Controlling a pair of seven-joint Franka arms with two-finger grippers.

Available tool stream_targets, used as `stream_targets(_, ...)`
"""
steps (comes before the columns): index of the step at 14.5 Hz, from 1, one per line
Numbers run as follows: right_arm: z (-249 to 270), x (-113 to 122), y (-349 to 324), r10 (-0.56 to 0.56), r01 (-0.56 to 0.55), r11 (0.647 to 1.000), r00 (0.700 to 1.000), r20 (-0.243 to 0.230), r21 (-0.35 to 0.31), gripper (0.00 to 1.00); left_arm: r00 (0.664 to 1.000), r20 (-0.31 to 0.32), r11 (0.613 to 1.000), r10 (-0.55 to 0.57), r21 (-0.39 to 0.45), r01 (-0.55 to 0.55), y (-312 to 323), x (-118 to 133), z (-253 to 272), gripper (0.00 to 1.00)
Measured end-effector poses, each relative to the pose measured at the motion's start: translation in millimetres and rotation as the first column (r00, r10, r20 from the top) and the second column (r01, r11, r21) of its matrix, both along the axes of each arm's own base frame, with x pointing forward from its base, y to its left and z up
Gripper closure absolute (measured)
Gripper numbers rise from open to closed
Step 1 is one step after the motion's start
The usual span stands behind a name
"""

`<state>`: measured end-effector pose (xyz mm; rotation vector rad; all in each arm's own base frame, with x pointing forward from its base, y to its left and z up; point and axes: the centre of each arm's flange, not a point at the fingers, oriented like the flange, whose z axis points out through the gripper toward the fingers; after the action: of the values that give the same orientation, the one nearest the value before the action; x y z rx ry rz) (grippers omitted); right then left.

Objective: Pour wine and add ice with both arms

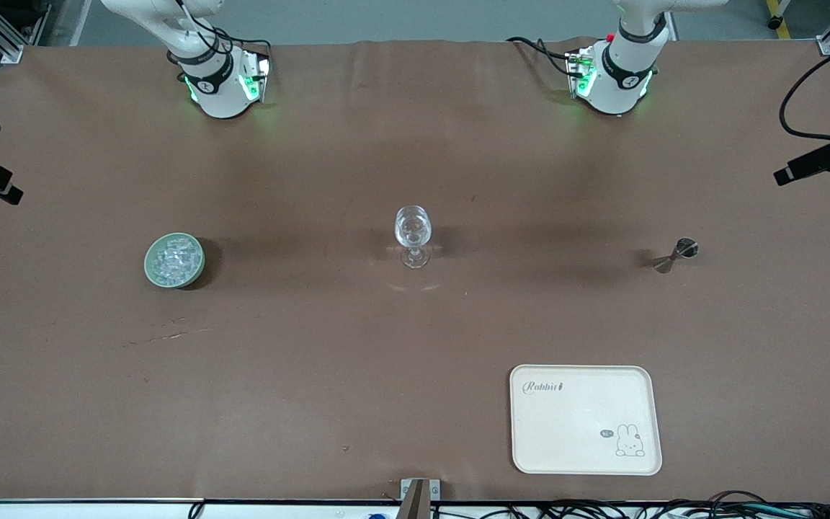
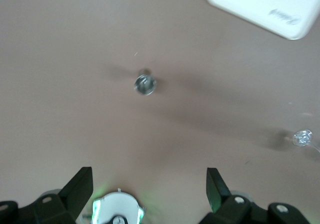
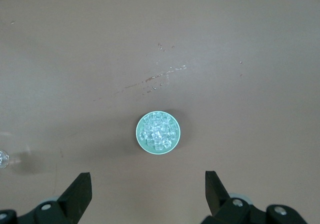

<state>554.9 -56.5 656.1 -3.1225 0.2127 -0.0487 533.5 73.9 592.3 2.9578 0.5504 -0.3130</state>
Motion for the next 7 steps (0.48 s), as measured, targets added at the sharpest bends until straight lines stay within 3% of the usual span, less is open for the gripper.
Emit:
stream_targets(3,0,0,0,0.000,0.000,1.000,1.000,0.000,0.000,0.00,0.977,-0.124,0.982,0.175,-0.048,-0.183,26,5,-37,0.00)
stream_targets(7,0,0,0,0.000,0.000,1.000,1.000,0.000,0.000,0.00,0.875,-0.307,0.887,0.373,-0.159,-0.434,80,10,-100,0.00)
